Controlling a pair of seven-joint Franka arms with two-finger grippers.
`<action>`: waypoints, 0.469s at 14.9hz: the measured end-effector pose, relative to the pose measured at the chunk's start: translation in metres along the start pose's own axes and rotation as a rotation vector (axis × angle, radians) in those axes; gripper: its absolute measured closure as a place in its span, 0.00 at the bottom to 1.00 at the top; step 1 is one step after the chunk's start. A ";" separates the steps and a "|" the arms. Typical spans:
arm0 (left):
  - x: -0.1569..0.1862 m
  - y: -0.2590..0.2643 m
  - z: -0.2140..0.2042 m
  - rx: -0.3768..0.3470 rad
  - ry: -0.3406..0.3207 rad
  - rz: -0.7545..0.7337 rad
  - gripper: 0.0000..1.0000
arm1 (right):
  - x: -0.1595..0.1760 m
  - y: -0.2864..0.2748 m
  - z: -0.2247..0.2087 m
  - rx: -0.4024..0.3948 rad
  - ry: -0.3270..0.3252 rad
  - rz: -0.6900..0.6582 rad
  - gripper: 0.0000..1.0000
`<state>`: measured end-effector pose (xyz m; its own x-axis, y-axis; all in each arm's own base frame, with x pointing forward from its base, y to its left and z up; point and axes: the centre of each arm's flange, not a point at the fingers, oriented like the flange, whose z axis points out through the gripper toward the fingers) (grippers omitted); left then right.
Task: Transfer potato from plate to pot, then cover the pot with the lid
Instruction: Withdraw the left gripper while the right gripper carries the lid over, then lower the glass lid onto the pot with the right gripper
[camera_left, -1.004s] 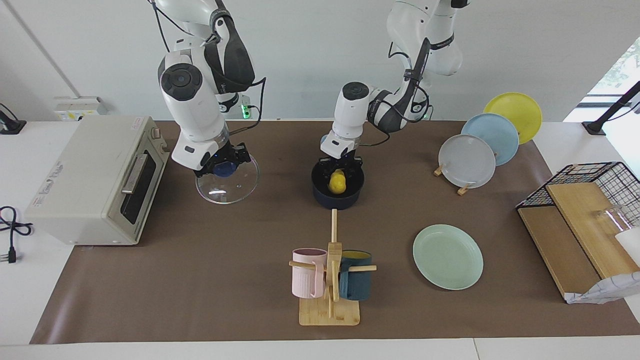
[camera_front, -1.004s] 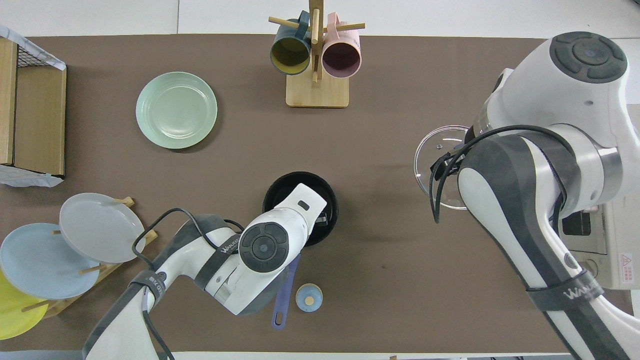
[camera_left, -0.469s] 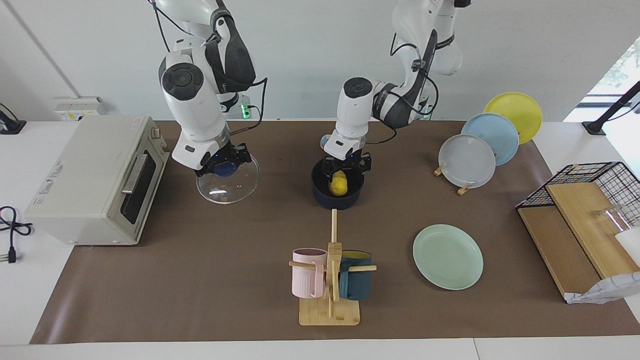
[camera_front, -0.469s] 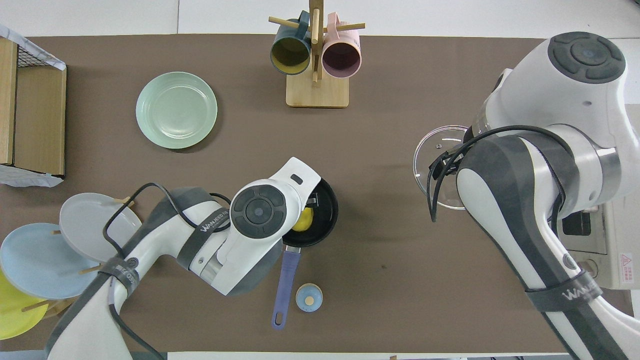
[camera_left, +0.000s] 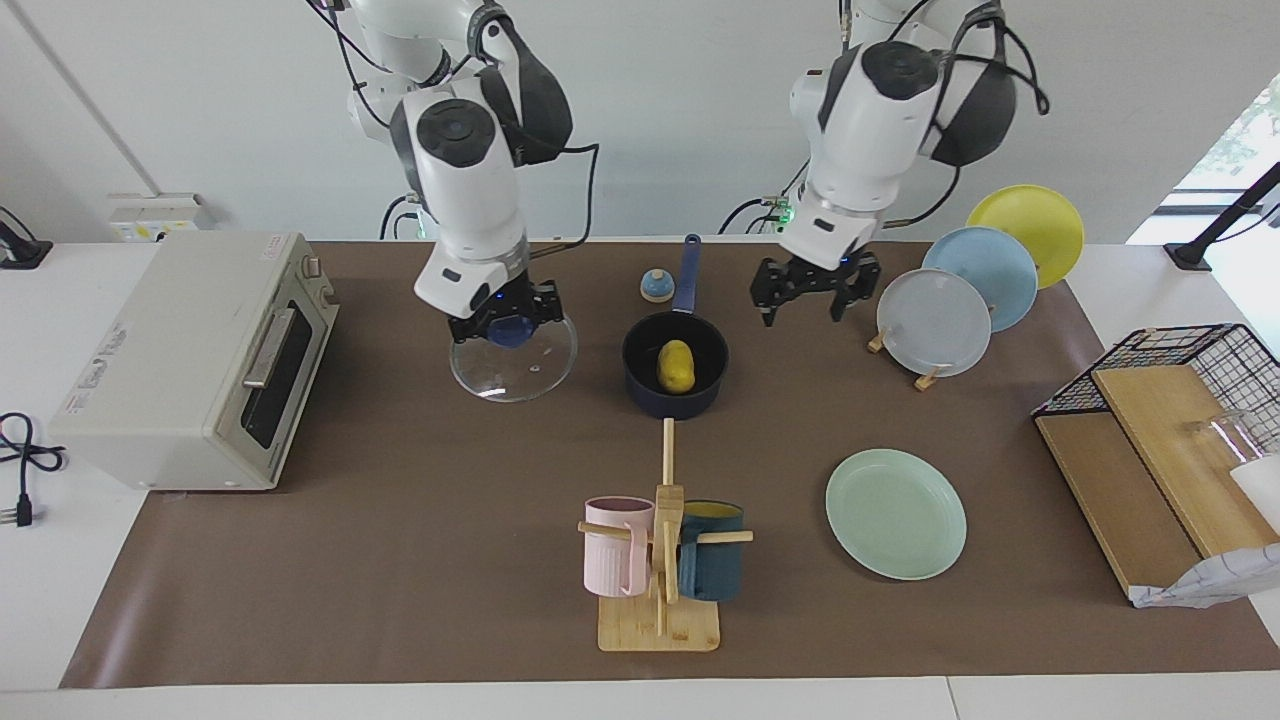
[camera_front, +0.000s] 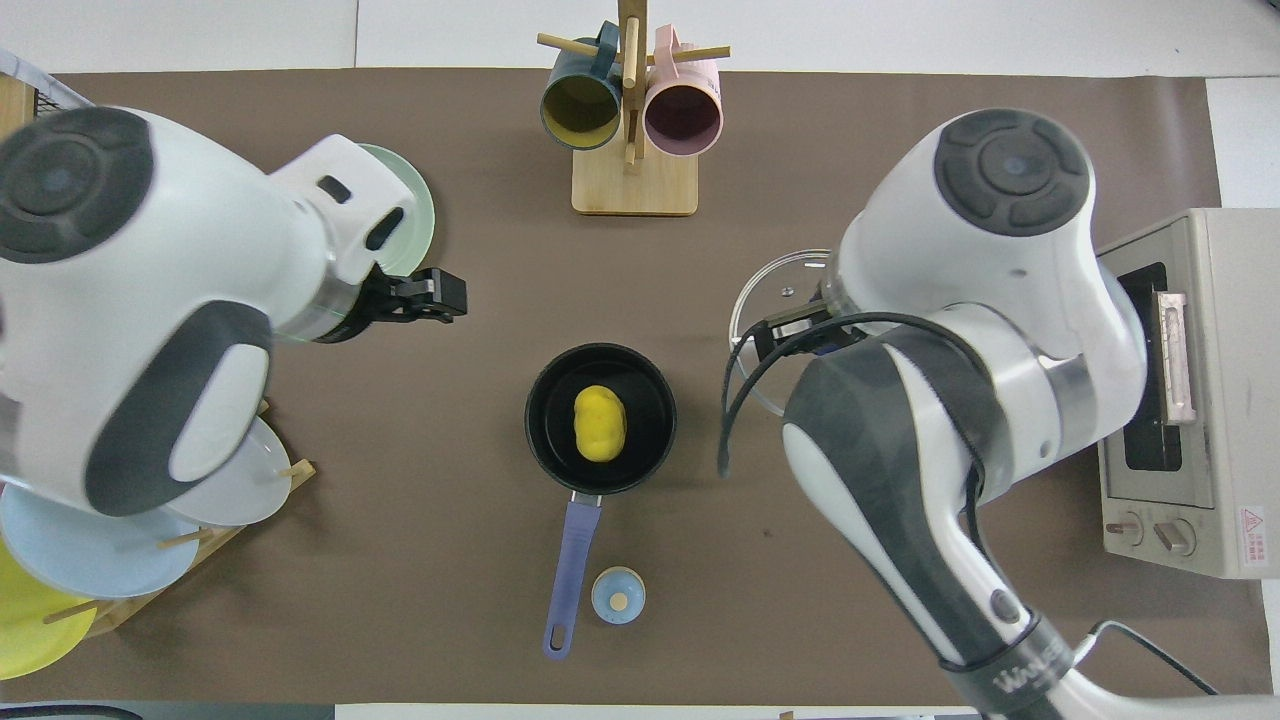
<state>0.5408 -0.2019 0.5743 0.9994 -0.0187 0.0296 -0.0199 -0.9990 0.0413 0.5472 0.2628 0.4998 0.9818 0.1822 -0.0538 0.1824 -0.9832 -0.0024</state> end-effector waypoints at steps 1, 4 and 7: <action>0.008 -0.034 -0.012 0.002 -0.008 0.027 0.00 | -0.003 -0.032 0.000 0.004 0.013 0.034 0.56; 0.020 -0.111 -0.022 0.008 -0.030 0.093 0.00 | -0.014 -0.115 0.014 0.004 0.016 0.065 0.56; 0.023 -0.144 -0.021 0.046 -0.041 0.117 0.00 | -0.014 -0.161 0.046 -0.019 0.018 0.107 0.56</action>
<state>0.5661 -0.0578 0.5897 0.9906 -0.1362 -0.0090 -0.1362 -0.9907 -0.0056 0.5015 0.4182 0.4554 0.9964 0.0769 -0.0349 0.0777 -0.9967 0.0214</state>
